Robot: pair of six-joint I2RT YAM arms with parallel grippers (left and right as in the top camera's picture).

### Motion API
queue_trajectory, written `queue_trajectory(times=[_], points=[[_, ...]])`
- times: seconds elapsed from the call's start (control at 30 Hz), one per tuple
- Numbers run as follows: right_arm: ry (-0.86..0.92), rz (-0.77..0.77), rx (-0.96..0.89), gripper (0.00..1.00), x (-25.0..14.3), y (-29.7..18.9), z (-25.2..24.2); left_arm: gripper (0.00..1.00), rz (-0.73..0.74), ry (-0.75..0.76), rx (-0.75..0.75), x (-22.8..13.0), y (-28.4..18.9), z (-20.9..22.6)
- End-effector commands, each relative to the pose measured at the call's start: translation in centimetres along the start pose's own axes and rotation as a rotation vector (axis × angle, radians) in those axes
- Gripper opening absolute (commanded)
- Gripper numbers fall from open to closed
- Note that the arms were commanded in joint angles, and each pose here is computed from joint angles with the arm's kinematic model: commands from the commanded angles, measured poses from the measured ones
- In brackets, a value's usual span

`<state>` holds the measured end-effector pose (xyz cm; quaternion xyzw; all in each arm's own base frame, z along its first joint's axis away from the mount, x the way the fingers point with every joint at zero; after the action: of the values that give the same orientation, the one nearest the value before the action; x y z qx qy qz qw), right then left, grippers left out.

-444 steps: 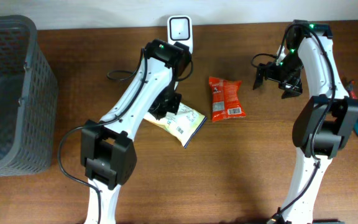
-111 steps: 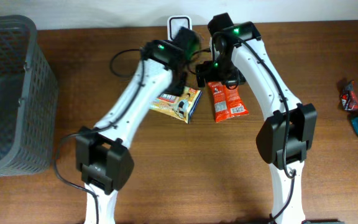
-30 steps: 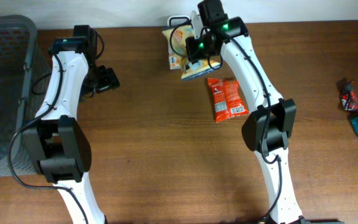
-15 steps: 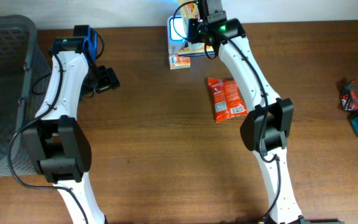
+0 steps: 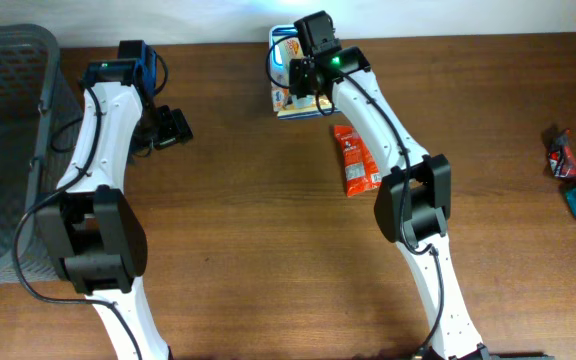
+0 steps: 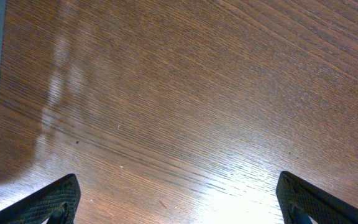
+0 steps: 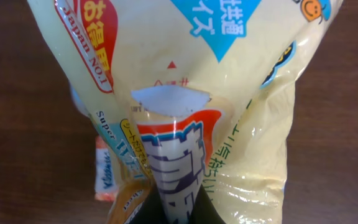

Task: Scan the item barcode
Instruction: 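Carry the wipes pack right and drop it at the table edge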

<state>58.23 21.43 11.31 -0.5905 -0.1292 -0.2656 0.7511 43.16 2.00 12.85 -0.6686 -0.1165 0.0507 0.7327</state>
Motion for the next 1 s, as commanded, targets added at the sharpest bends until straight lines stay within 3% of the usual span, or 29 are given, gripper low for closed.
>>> queue_trajectory(times=[0.0, 0.17, 0.3, 0.47, 0.67, 0.93, 0.97], points=[[0.057, -0.210, 0.060, 0.04, 7.7, -9.4, -0.4, 0.99, 0.007, -0.001, -0.013, -0.2, 0.0, -0.1], [0.152, -0.307, 0.016, 0.04, 12.3, -17.5, -6.4, 0.99, 0.007, -0.001, -0.013, -0.2, 0.0, -0.1], [0.306, -0.296, -0.181, 0.04, 13.4, -21.5, -17.9, 0.99, 0.007, -0.001, -0.013, -0.2, 0.0, -0.1], [0.516, -0.196, -0.507, 0.04, 10.7, -23.7, -33.4, 0.99, 0.007, -0.001, -0.013, -0.2, 0.0, -0.1], [0.745, -0.106, -0.681, 0.04, 6.3, -25.7, -47.0, 0.99, 0.007, -0.001, -0.013, -0.2, 0.0, -0.1], [0.887, -0.089, -0.681, 0.04, 3.2, -24.7, -55.2, 0.99, 0.007, -0.001, -0.013, -0.2, 0.0, -0.1], [0.894, -0.090, -0.670, 0.10, 3.0, -24.1, -55.7, 0.99, 0.007, -0.001, -0.013, -0.2, 0.0, -0.1]])
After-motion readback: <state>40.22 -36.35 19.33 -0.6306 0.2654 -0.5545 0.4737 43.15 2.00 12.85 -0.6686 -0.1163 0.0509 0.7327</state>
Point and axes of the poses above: each gripper's point midway between its finger pads, its own y axis out along the fingers, its own z axis along the line the jaws close on, x = y × z, the point moved 3 cm from there along -y, back along the fingers, and after that the axes turned 11 degrees about y, right-handed, at the moved point
